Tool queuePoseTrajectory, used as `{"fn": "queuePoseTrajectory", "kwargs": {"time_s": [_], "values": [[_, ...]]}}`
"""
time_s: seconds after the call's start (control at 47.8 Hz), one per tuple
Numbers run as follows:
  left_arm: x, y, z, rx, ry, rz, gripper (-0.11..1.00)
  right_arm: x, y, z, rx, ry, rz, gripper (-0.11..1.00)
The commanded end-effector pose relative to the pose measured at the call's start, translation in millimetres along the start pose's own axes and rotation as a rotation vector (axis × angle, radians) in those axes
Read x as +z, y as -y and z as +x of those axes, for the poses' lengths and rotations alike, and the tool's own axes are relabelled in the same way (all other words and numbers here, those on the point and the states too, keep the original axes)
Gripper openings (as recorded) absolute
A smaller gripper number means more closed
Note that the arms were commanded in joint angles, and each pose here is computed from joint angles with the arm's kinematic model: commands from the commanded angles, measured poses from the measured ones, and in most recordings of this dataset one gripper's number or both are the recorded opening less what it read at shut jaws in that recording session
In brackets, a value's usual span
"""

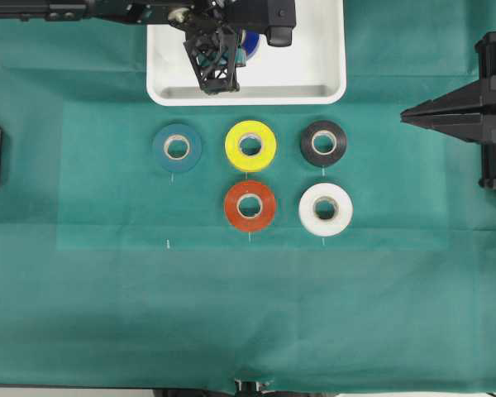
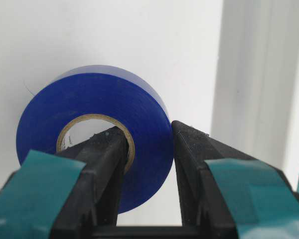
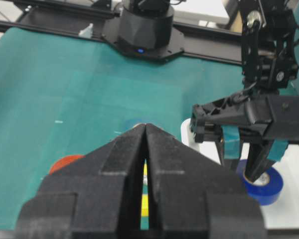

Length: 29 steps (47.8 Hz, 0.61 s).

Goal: Place the tape from the fixed location into the white case.

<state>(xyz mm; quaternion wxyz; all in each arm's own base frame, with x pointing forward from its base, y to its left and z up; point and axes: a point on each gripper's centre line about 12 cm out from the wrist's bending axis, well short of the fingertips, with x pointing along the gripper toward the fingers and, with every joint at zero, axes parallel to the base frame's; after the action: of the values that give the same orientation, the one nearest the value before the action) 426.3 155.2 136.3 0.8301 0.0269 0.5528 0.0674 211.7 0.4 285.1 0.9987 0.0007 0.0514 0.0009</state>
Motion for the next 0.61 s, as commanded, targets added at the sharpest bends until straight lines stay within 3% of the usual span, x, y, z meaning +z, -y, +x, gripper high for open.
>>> {"fn": "queuePoseTrajectory", "kwargs": {"time_s": [0.0,0.503,0.586], "values": [[6.6,-2.8,-7.8,0.011,0.03,0.001,0.24,11.2,0.0,1.6,0.0,0.028,-0.003,0.0],[7.5,-3.0,-8.3,0.01,0.032,-0.001,0.26,11.2,0.0,2.2,0.0,0.026,-0.003,0.0],[7.3,-2.9,-8.3,0.01,0.031,-0.001,0.44,10.9,0.0,1.9,0.0,0.026,-0.003,0.0]]}}
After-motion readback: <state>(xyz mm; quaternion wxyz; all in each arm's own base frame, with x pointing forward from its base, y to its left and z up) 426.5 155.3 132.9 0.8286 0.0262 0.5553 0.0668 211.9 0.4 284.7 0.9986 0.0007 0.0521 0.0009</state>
